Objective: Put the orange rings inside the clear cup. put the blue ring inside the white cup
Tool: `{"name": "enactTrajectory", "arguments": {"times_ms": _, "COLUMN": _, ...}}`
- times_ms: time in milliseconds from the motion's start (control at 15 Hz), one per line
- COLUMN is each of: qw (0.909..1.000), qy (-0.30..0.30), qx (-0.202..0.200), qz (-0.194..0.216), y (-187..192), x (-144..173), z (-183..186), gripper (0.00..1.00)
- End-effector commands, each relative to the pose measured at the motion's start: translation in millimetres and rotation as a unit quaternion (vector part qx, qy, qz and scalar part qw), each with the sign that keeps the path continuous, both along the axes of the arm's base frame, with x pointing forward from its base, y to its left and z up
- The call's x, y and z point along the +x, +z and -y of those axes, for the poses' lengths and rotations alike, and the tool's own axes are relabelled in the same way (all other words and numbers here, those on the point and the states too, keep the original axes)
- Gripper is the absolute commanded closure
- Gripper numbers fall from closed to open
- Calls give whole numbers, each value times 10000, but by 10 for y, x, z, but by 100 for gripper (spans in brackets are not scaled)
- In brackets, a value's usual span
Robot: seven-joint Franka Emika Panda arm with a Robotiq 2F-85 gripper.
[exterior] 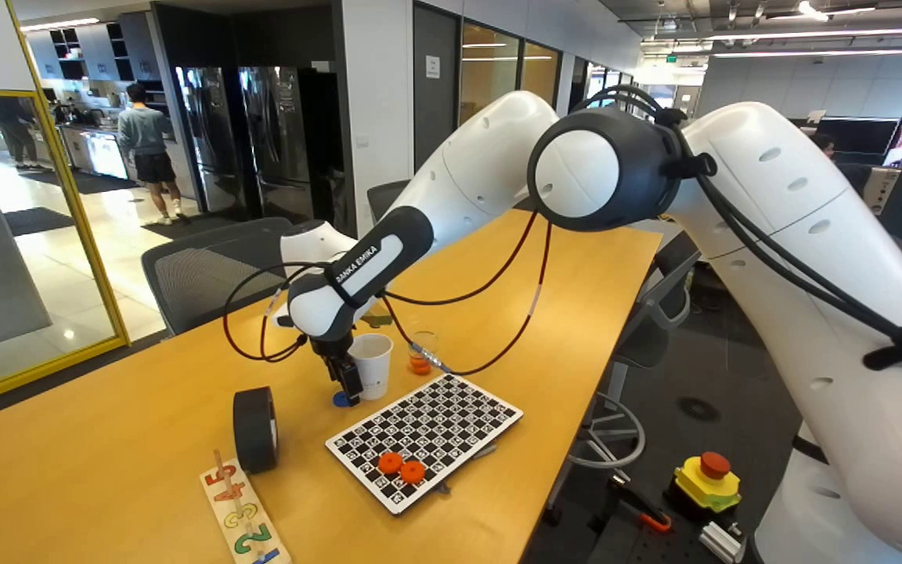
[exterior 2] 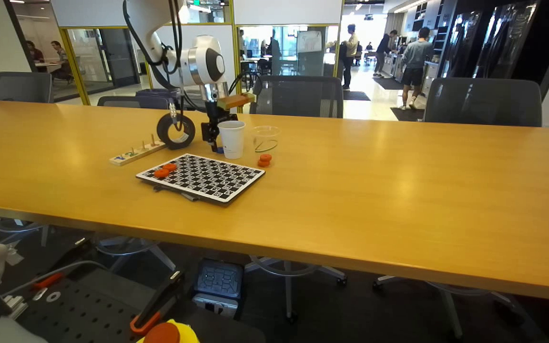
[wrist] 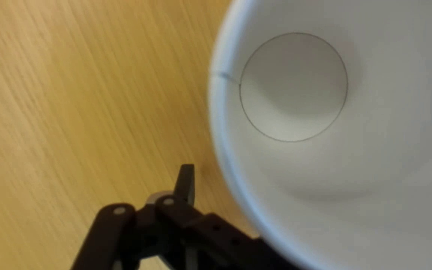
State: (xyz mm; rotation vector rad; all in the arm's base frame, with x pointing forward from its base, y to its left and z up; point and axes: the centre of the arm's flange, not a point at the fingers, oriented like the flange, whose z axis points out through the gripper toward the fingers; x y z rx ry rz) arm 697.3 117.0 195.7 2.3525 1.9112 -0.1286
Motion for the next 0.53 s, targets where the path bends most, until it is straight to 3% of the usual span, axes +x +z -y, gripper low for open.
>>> {"name": "enactTrajectory", "arguments": {"times_ms": 0, "qw": 9997, "qy": -109, "qx": 214, "qz": -6, "y": 37, "x": 135, "z": 11, "gripper": 0}}
{"name": "enactTrajectory", "arguments": {"times_ms": 467, "qw": 9991, "qy": -232, "qx": 340, "qz": -43, "y": 13, "x": 154, "z": 17, "gripper": 0}}
